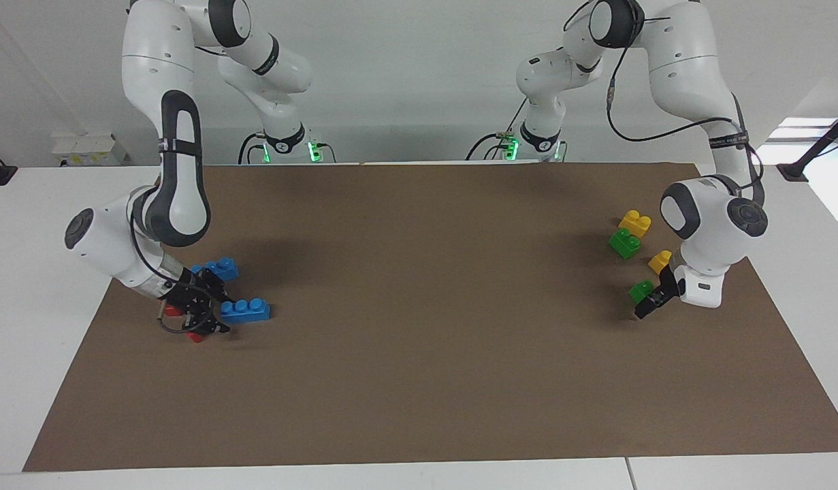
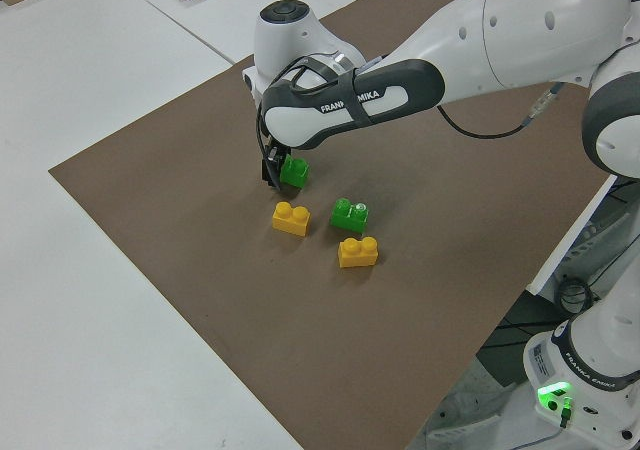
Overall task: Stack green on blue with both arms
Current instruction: 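Close the left gripper on the green brick while the right gripper grasps the blue brick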
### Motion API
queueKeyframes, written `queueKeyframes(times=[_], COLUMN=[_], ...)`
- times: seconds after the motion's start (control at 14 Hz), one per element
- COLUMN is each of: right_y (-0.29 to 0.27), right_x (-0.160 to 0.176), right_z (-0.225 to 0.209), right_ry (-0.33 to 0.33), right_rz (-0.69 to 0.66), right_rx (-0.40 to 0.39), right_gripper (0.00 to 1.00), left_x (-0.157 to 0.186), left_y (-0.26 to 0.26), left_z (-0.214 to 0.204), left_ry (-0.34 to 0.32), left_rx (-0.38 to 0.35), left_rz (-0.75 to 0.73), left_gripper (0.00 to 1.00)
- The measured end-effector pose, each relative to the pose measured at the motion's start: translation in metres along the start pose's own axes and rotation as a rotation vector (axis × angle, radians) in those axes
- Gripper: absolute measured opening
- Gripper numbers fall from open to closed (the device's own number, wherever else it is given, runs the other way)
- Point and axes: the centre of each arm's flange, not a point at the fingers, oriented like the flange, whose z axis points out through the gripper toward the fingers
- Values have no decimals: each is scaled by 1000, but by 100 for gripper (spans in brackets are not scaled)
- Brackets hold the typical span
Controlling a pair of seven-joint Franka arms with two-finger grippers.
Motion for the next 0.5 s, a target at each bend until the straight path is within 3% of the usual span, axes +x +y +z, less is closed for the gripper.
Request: queueKeyframes(times=[0.29, 0.36, 0.43, 0.5], right_y=[-1, -1, -1, -2], right_x=[-3, -3, -3, -4], right_z=[1, 1, 1, 1], right_ry=[-1, -1, -1, 2], right_rz=[-3, -4, -4, -5], right_rx=[1, 1, 2, 7], right_gripper=[60, 59, 51, 51], left_x=[0, 0, 0, 0], left_y=[2, 2, 2, 2], left_z=[-1, -1, -1, -1], left_ry=[1, 1, 1, 1], left_rx=[-2, -2, -2, -2], left_rz=[3, 3, 3, 3], left_gripper=[78, 71, 70, 70])
